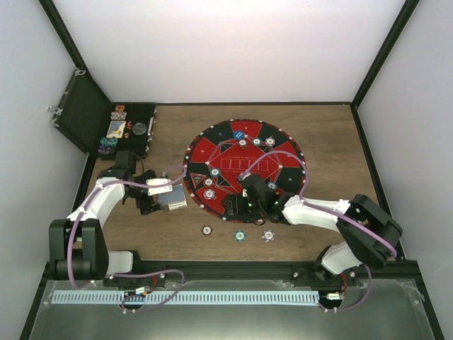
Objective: Distribute texas hold em gaming equipment
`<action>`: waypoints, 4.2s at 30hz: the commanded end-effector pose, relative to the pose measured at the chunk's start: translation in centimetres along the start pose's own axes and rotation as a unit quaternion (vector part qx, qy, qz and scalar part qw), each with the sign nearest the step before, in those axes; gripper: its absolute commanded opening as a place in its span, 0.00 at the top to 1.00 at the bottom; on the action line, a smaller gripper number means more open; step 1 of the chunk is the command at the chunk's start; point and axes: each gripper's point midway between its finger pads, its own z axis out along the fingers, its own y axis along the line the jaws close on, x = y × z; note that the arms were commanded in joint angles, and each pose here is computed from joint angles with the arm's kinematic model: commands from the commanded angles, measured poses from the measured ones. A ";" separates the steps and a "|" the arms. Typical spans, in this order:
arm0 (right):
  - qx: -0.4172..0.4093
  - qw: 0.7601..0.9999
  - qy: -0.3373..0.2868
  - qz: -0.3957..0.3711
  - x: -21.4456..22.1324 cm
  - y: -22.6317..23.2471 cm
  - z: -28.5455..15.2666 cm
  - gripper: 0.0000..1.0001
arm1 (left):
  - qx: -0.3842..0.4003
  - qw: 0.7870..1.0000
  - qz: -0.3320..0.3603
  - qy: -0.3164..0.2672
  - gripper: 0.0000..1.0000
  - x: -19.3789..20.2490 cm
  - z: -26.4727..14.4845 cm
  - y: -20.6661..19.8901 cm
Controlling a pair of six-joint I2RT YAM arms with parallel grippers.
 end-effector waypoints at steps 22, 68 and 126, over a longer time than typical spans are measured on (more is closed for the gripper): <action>-0.017 1.000 0.001 0.000 0.1 0.7 -0.3 0.11 | 0.081 0.996 0.027 0.001 0.00 -0.2 1.6 1.1; -0.030 0.999 0.011 0.000 0.8 1.1 -0.4 0.16 | 0.107 0.994 0.026 0.001 0.00 -0.4 2.4 1.1; -0.023 1.000 0.017 0.006 1.1 0.9 -0.5 0.21 | 0.089 0.995 0.050 0.021 0.00 1.0 4.1 0.3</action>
